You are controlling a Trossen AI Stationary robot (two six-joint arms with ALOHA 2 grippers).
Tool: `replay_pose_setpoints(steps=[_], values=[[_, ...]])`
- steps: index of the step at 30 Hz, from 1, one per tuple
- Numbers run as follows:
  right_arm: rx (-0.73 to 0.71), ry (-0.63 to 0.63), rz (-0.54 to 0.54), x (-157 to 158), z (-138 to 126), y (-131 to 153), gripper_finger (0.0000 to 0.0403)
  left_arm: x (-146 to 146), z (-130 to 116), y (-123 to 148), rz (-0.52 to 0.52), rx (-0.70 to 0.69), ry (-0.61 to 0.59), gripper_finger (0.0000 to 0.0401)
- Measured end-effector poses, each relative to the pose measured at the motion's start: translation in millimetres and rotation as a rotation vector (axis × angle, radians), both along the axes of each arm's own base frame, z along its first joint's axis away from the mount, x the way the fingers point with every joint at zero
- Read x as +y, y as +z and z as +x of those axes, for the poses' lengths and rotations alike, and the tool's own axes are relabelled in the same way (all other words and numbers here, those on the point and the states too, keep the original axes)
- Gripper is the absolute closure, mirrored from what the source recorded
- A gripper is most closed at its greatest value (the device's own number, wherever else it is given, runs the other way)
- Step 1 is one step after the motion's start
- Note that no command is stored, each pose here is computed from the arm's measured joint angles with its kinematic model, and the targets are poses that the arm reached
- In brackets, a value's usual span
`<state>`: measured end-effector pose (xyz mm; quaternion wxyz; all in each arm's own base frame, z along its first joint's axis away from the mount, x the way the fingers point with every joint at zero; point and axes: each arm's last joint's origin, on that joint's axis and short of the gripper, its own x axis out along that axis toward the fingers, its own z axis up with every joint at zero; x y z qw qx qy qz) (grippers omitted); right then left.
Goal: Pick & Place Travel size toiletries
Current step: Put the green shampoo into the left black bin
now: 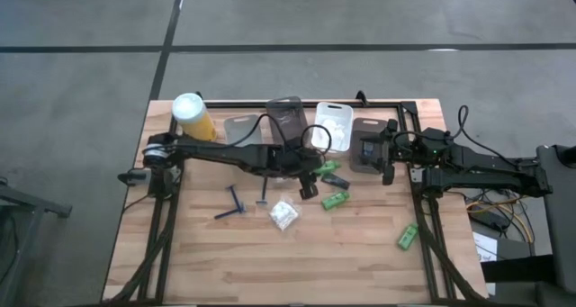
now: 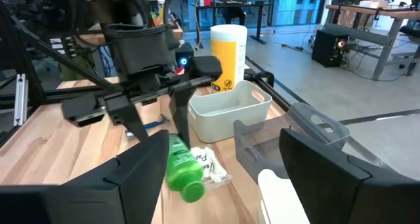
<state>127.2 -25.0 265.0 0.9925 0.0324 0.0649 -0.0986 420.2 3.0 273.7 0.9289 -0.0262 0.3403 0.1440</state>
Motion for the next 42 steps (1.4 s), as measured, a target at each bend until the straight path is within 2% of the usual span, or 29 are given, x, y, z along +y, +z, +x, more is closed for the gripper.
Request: replay_pose_setpoints(steps=[7, 16, 26, 34, 42], values=[[0.0, 0.0, 0.0, 0.0, 0.0, 0.0, 0.0095, 23.4, -3.7, 0.7, 0.003, 0.024, 0.043, 0.0238], [0.0, 0.0, 0.0, 0.0, -0.1, 0.0, 0.007, 76.2, -18.6, 12.1, 0.083, 0.053, 0.103, 0.0238], [0.0, 0.0, 0.0, 0.1, -0.1, 0.0, 0.0044, 132.4, -42.0, 11.0, 0.137, 0.169, 0.164, 0.0238], [0.0, 0.0, 0.0, 0.0, -0.1, 0.0, 0.005, 165.0, -60.5, 3.2, 0.156, 0.261, 0.194, 0.0238], [0.0, 0.0, 0.0, 0.1, -0.1, 0.0, 0.0074, 184.9, -76.6, -17.0, 0.097, 0.296, 0.211, 0.0236]])
